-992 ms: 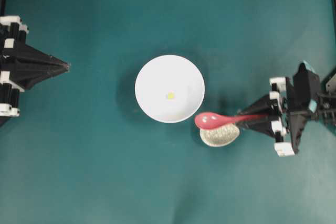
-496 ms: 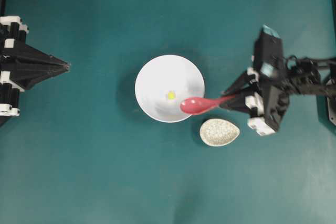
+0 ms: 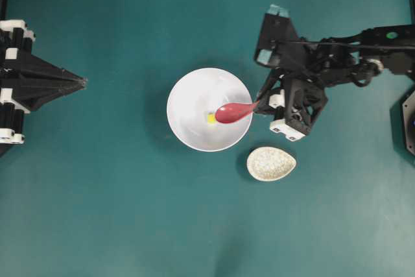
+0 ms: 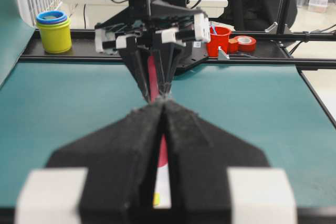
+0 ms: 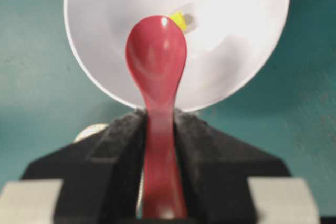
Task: Scoop the yellow hexagonal prism block from the bowl with a spoon using the right arm.
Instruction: 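Carry the spoon left and lower its bowl into the white bowl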
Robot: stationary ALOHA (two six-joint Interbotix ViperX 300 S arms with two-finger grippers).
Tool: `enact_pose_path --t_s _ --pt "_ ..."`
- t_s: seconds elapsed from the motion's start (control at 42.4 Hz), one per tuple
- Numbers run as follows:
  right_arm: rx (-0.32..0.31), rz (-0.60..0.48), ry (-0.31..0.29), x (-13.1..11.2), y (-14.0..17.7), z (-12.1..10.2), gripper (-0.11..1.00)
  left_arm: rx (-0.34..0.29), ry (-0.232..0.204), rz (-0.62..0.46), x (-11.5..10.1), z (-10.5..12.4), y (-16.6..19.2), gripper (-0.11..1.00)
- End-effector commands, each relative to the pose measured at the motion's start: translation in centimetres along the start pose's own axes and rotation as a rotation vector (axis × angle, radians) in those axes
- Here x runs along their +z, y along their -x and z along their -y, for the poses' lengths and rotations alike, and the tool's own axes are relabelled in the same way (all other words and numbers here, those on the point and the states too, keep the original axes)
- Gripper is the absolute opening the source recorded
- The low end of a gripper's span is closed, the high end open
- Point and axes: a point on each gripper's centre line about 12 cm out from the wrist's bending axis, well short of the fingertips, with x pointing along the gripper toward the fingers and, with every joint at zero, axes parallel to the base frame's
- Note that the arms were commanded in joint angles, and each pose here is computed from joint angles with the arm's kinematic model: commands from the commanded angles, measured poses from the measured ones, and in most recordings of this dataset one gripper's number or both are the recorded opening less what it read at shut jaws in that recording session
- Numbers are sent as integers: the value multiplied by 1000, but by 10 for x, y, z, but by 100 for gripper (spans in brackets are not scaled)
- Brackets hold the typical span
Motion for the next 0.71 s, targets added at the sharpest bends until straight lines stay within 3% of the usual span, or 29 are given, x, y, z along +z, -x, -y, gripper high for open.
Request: enact_pose_path --t_s 0.0,0.307,0.685 --pt "-5 1 24 14 6 -4 24 1 0 20 7 0 -2 0" --pt "-84 -132 36 20 -3 3 24 2 1 21 8 0 -2 0" --pt "-91 -174 57 24 -19 0 24 1 0 20 7 0 -2 0"
